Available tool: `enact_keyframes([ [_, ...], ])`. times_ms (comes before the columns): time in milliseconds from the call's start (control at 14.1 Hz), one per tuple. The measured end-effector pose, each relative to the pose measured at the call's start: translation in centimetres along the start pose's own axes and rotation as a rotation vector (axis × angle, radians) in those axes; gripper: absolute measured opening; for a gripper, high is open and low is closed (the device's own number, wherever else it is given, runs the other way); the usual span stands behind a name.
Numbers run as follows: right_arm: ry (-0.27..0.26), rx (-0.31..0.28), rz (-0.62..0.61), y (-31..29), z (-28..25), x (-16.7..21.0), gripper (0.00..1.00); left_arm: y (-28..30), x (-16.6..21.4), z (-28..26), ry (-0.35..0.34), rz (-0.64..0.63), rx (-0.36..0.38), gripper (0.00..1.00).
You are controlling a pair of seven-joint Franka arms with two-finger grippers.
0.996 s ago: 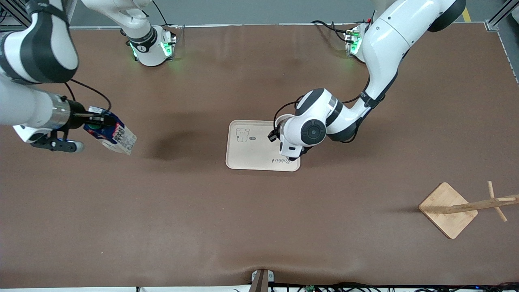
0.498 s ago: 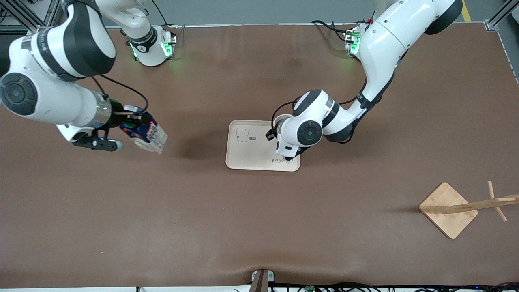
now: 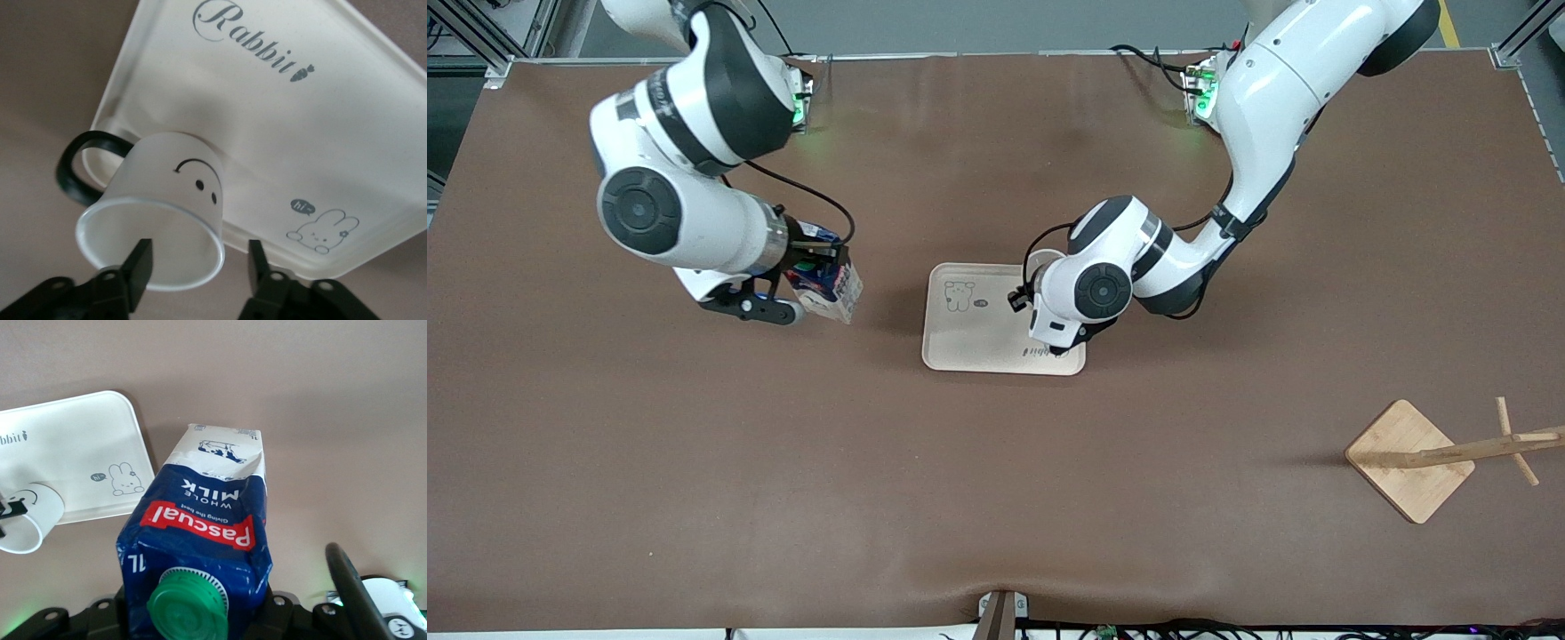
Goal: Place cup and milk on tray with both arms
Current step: 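Lower the mug onto the tray while the right gripper carries the milk over, then open the left gripper and withdraw it from the mug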
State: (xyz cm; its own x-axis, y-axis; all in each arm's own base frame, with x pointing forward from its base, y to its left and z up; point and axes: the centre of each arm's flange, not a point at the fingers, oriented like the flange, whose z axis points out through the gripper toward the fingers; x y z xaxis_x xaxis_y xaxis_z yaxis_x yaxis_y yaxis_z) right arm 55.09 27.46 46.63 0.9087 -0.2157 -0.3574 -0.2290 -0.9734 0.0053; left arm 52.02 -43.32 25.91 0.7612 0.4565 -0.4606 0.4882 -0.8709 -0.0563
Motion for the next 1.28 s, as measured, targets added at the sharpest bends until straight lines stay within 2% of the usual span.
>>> enact_keyframes([
  [213,0.024,-0.001,0.033,-4.5,1.1,-0.4,0.67,0.1,-0.1,-4.7,0.004,0.004,0.019,1.0],
  [427,0.019,0.066,0.019,-8.1,3.2,0.1,0.67,-1.4,1.3,-10.7,0.075,-0.015,-0.021,1.0],
  [711,0.055,0.11,-0.007,-12.3,7.5,0.9,0.67,-5.1,3.7,-18.3,0.282,0.024,-0.034,1.0],
  [925,0.047,0.083,-0.042,-15.0,11.2,0.2,0.67,-7.9,4.5,-23.2,0.412,0.04,-0.035,1.0],
  [1067,0.036,0.064,-0.075,-15.7,12.8,0.0,0.67,-10.3,5.2,-26.2,0.45,0.047,-0.036,1.0],
  [1281,0.029,0.052,-0.113,-15.7,13.7,0.5,0.67,-15.4,6.6,-30.7,0.476,0.097,0.004,1.0],
])
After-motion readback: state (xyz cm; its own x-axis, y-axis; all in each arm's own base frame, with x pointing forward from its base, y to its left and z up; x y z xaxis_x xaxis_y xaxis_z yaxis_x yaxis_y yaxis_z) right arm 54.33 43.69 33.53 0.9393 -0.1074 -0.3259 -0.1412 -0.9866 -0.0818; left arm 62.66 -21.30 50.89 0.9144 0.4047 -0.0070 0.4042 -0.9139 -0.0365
